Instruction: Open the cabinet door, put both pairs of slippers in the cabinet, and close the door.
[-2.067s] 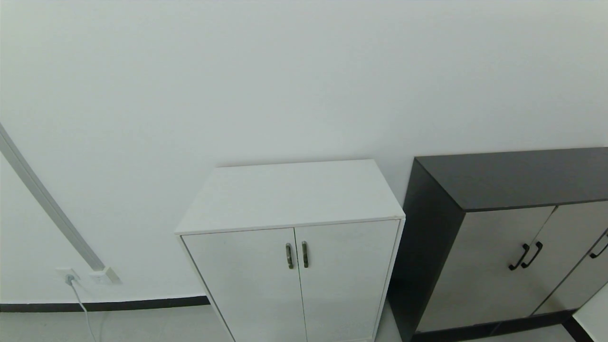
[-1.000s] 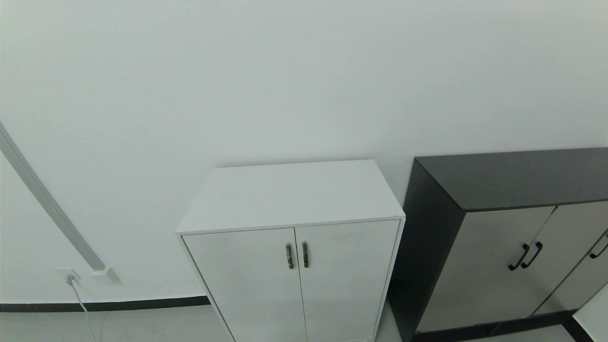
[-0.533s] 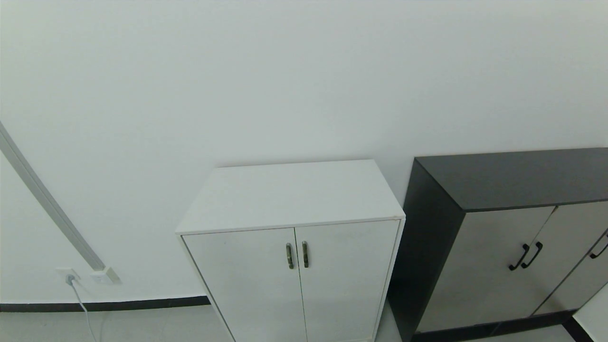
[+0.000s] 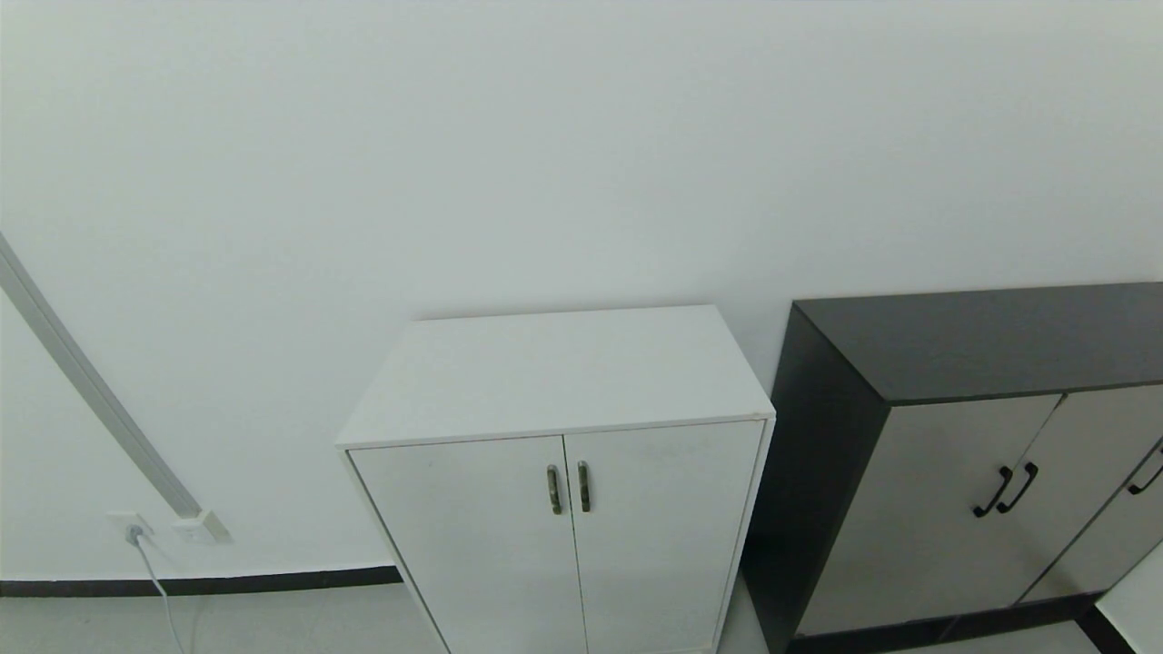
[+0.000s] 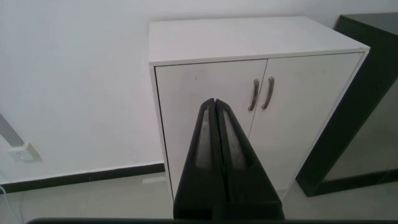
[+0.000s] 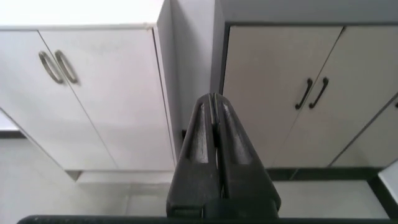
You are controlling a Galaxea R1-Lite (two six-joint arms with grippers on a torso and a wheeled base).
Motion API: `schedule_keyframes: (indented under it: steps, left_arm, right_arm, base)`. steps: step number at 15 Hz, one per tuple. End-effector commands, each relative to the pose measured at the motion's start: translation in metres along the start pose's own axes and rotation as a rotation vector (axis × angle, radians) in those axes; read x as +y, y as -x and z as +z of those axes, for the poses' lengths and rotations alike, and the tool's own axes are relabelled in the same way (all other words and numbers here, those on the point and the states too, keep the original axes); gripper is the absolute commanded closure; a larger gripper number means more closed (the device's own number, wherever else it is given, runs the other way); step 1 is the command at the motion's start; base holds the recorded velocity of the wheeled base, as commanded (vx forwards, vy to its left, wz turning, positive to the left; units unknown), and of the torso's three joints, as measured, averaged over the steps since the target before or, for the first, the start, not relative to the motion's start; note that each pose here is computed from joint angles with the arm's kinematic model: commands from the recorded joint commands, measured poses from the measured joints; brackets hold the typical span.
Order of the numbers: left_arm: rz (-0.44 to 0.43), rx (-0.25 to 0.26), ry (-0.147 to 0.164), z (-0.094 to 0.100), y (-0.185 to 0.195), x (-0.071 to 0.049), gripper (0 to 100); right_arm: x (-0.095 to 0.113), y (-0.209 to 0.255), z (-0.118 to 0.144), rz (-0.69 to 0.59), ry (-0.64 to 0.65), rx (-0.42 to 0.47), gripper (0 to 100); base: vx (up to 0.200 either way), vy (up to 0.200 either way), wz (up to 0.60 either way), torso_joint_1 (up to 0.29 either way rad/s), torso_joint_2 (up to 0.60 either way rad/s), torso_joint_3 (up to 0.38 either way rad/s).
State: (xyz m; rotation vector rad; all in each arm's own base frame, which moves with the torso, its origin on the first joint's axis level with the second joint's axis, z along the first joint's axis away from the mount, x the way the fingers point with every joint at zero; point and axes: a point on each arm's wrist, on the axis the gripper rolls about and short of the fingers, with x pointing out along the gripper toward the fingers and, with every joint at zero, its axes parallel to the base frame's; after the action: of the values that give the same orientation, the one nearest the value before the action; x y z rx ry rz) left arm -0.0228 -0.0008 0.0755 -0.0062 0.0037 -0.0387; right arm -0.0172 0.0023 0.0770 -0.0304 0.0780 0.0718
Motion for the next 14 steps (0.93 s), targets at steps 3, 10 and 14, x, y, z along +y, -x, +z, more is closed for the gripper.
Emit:
schedule_keyframes:
  steps: [3,10,14]
  left_arm:
    - [0.003,-0.001,0.001,0.0001,0.0000,0.0001,100]
    - [0.013,-0.001,0.006,0.0001,0.0000,0.0003,100]
    - [0.011,-0.001,0.006,0.0001,0.0000,0.0003,100]
  right_arm:
    - [0.0003,0.0039,-0.0013,0.003,0.002,-0.052,100]
    - [-0.0003,0.0055,-0.0019,-0.013,-0.051,-0.077,100]
    - [-0.0025,0.0057,-0.0012,-0.108,-0.085,-0.087,100]
  base:
    - [0.000,0.000,0.00,0.000,0.00,0.000]
    - [0.000,0.000,0.00,0.000,0.00,0.000]
    - [0.000,0.000,0.00,0.000,0.00,0.000]
